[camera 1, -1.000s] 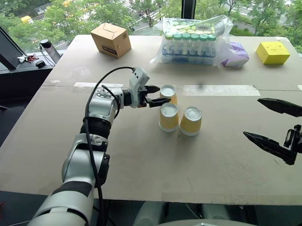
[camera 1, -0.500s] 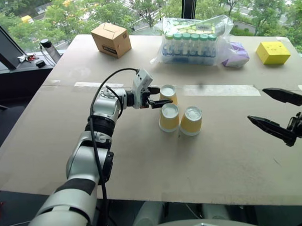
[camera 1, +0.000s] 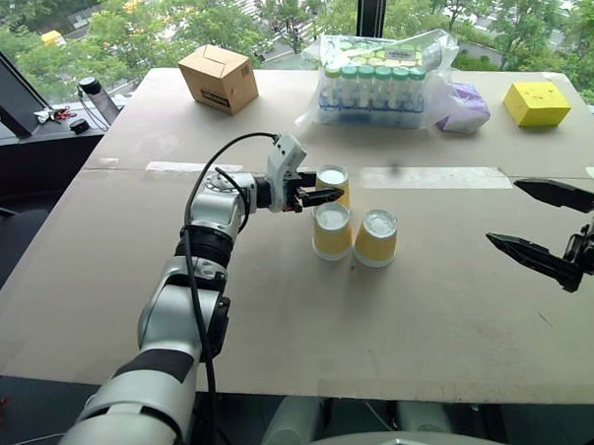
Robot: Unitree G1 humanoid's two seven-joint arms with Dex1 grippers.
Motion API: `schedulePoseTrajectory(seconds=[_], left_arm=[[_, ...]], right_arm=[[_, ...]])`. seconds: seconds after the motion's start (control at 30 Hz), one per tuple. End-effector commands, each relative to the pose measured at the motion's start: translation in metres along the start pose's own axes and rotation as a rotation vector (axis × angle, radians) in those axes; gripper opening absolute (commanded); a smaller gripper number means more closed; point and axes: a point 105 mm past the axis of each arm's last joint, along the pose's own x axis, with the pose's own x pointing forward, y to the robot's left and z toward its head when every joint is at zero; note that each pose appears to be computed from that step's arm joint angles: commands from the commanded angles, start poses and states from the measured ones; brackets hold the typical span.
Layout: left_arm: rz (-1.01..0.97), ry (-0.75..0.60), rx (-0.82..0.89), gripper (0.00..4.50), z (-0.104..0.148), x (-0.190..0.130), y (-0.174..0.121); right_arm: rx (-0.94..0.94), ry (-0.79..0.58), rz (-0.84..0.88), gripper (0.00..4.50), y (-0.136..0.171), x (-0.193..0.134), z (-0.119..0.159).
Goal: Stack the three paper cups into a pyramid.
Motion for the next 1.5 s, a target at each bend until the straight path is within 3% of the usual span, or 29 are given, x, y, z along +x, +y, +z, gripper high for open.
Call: schedulePoseTrajectory(seconds=[0.03, 0.13, 0.27, 0.4, 0.57, 0.87, 1.33, 1.5], left_arm=[[0.040, -0.047, 0.054, 2.65, 0.018, -0.009, 0.008], [0.088, -0.070, 0.071, 2.65, 0.025, -0.017, 0.016], [0.071, -0.152, 0.090, 2.65, 0.058, -0.030, 0.016], [-0.071, -0.186, 0.113, 2.65, 0.084, -0.033, -0.010], [-0.190, -0.199, 0.129, 2.65, 0.097, -0.029, -0.047], [-0.207, -0.196, 0.135, 2.65, 0.099, -0.022, -0.069], [-0.219, -0.137, 0.143, 2.65, 0.077, -0.025, -0.080], [-0.218, -0.132, 0.146, 2.65, 0.074, -0.023, -0.080]], right_arm=[[-0.031, -0.015, 0.009, 4.50, 0.004, 0.001, 0.005], [-0.028, -0.014, 0.012, 4.50, 0.005, 0.001, 0.003], [-0.033, -0.025, 0.031, 4.50, 0.005, -0.001, 0.005], [-0.039, -0.077, 0.072, 4.50, 0.005, -0.005, 0.012], [-0.058, -0.080, 0.111, 4.50, -0.001, -0.011, 0.011], [-0.106, -0.052, 0.136, 4.50, -0.030, -0.022, 0.015], [-0.007, -0.288, 0.167, 4.50, -0.006, -0.020, 0.043], [0.013, -0.297, 0.168, 4.50, -0.001, -0.018, 0.041]])
